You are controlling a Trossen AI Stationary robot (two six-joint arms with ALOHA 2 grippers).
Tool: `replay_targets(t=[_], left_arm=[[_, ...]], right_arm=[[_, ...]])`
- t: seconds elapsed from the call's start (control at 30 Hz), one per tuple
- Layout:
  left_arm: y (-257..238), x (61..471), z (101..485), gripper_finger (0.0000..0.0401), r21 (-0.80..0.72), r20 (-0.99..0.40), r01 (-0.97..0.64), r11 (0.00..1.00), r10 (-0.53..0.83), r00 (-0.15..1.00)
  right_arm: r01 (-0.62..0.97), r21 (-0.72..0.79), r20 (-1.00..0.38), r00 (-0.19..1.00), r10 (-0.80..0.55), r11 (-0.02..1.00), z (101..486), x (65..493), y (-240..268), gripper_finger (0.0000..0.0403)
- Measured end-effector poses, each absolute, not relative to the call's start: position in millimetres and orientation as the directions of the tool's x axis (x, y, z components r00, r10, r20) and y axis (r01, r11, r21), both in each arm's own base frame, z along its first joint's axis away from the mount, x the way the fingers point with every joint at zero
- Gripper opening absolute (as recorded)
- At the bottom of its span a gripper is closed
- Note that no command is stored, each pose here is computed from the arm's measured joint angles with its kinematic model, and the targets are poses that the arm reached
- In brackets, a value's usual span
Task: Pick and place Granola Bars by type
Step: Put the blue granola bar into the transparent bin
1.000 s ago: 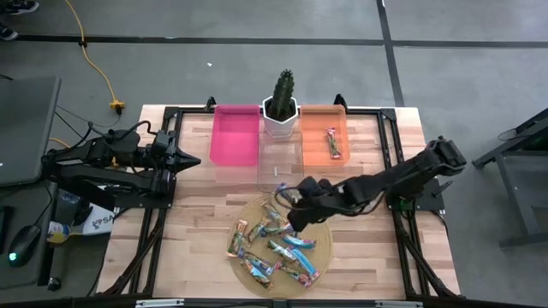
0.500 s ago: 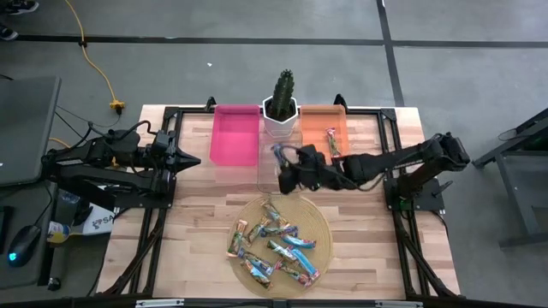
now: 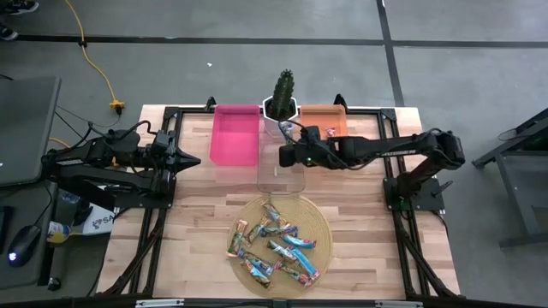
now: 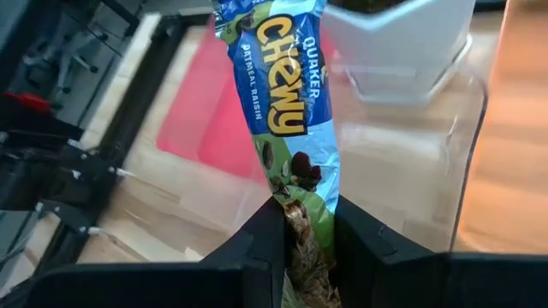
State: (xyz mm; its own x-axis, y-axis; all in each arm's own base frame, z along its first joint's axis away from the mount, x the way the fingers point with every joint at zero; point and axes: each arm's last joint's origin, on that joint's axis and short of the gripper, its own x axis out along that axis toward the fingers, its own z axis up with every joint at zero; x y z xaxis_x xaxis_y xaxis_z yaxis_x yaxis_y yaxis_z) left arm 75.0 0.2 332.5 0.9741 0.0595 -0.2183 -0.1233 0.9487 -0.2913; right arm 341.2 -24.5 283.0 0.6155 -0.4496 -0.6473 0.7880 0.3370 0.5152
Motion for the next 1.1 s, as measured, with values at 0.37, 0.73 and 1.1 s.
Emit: replay_targets(t=[0.37, 0.73, 1.1], left_arm=[[0, 75, 333, 0.0001, -0.339, -0.218, -0.132, 0.931, 0.059, 0.974], [0, 75, 333, 0.0001, -0.389, -0.218, -0.142, 0.910, 0.059, 0.974], [0, 75, 333, 0.0001, -0.389, -0.219, -0.142, 0.910, 0.058, 0.974]], right_arm=[[0.826, 0.502, -0.737, 0.563, -0.374, 0.255, 241, 364, -27, 0.0062], [0.872, 0.449, -0.802, 0.490, -0.341, 0.197, 214, 370, -28, 0.0062], [0.889, 0.420, -0.832, 0.458, -0.313, 0.184, 212, 366, -31, 0.0062]])
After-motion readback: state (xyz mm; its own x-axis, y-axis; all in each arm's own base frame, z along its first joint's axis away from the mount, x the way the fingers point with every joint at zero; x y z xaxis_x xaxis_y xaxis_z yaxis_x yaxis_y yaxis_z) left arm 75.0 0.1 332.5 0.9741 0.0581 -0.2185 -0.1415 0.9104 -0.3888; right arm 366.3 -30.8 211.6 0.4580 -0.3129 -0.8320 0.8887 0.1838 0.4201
